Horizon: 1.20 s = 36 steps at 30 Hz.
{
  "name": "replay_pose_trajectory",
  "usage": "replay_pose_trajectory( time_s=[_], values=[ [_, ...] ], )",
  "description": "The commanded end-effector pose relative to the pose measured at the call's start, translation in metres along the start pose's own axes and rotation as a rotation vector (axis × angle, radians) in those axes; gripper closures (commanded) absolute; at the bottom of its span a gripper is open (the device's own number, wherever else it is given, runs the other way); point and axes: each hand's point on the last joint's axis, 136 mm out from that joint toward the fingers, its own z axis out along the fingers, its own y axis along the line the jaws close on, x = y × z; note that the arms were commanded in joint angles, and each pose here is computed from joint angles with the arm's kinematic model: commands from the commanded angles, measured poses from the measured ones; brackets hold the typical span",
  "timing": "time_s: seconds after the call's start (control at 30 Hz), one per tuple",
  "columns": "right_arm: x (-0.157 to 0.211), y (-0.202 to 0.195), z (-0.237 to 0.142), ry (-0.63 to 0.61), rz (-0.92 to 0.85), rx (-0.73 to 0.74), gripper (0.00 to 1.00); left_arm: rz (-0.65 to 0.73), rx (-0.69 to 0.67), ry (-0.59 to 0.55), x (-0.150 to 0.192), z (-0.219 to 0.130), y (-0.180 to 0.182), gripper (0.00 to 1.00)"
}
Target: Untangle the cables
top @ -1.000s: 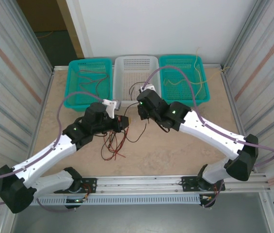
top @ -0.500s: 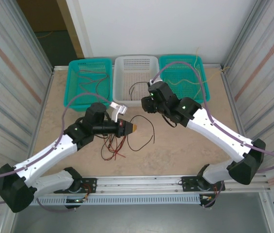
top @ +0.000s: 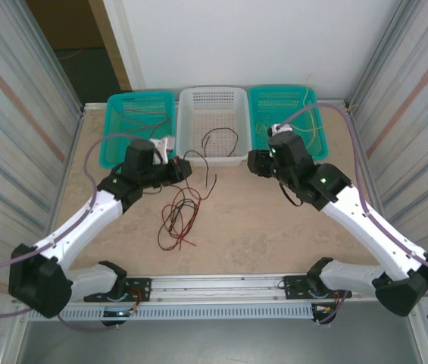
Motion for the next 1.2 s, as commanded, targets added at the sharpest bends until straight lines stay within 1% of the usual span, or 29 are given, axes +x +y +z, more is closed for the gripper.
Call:
replay_pose_trajectory(
  time_s=[0.0, 0.07, 0.1, 0.17, 0.27, 0.33, 0.37, 0.43, 0.5, 0.57, 0.63, 0.7, 0.8, 0.97, 1.07, 1.1, 1.17],
  values=[
    [0.014, -0.012, -0.006, 0.028, 0.044, 0.022, 0.47, 0.066, -0.025, -0.147, -0.067, 0.000, -0.024, 1.00],
    [0.020, -0.017, -0.009, 0.035, 0.051, 0.029, 0.47, 0.054, -0.071, -0.187, -0.097, 0.011, -0.022, 1.00],
    [0.023, -0.018, -0.009, 0.038, 0.054, 0.031, 0.47, 0.043, -0.090, -0.200, -0.110, 0.016, -0.021, 0.98],
    [0.026, -0.023, -0.013, 0.042, 0.054, 0.042, 0.47, 0.023, -0.099, -0.221, -0.135, 0.031, -0.022, 0.80],
    [0.027, -0.026, -0.017, 0.041, 0.054, 0.047, 0.46, -0.007, -0.108, -0.209, -0.163, 0.058, -0.020, 0.54],
    [0.027, -0.027, -0.018, 0.041, 0.053, 0.049, 0.46, -0.013, -0.128, -0.193, -0.174, 0.078, -0.013, 0.41],
    [0.027, -0.027, -0.019, 0.042, 0.051, 0.051, 0.46, -0.022, -0.146, -0.182, -0.178, 0.086, -0.008, 0.38],
    [0.027, -0.027, -0.018, 0.047, 0.049, 0.053, 0.46, -0.043, -0.173, -0.154, -0.181, 0.099, 0.003, 0.35],
    [0.027, -0.027, -0.017, 0.052, 0.048, 0.053, 0.46, -0.070, -0.193, -0.136, -0.179, 0.104, 0.011, 0.33],
    [0.028, -0.026, -0.016, 0.055, 0.047, 0.052, 0.46, -0.068, -0.201, -0.149, -0.178, 0.100, 0.014, 0.29],
    [0.031, -0.024, -0.011, 0.067, 0.048, 0.041, 0.46, -0.046, -0.202, -0.175, -0.175, 0.088, 0.014, 0.24],
    [0.037, -0.018, -0.005, 0.089, 0.055, 0.016, 0.46, -0.014, -0.210, -0.202, -0.172, 0.072, 0.011, 0.23],
    [0.051, -0.004, 0.010, 0.147, 0.077, -0.033, 0.46, 0.044, -0.244, -0.239, -0.164, 0.038, 0.008, 0.22],
    [0.078, 0.027, 0.031, 0.214, 0.053, -0.077, 0.47, 0.089, -0.302, -0.308, -0.133, -0.028, 0.011, 0.27],
    [0.104, 0.052, 0.048, 0.279, 0.021, -0.103, 0.47, 0.103, -0.327, -0.313, -0.102, -0.059, 0.023, 0.39],
    [0.114, 0.061, 0.054, 0.303, 0.009, -0.110, 0.48, 0.099, -0.343, -0.306, -0.090, -0.069, 0.028, 0.46],
    [0.134, 0.078, 0.067, 0.351, -0.018, -0.112, 0.48, 0.088, -0.376, -0.283, -0.067, -0.085, 0.041, 0.56]
  ],
)
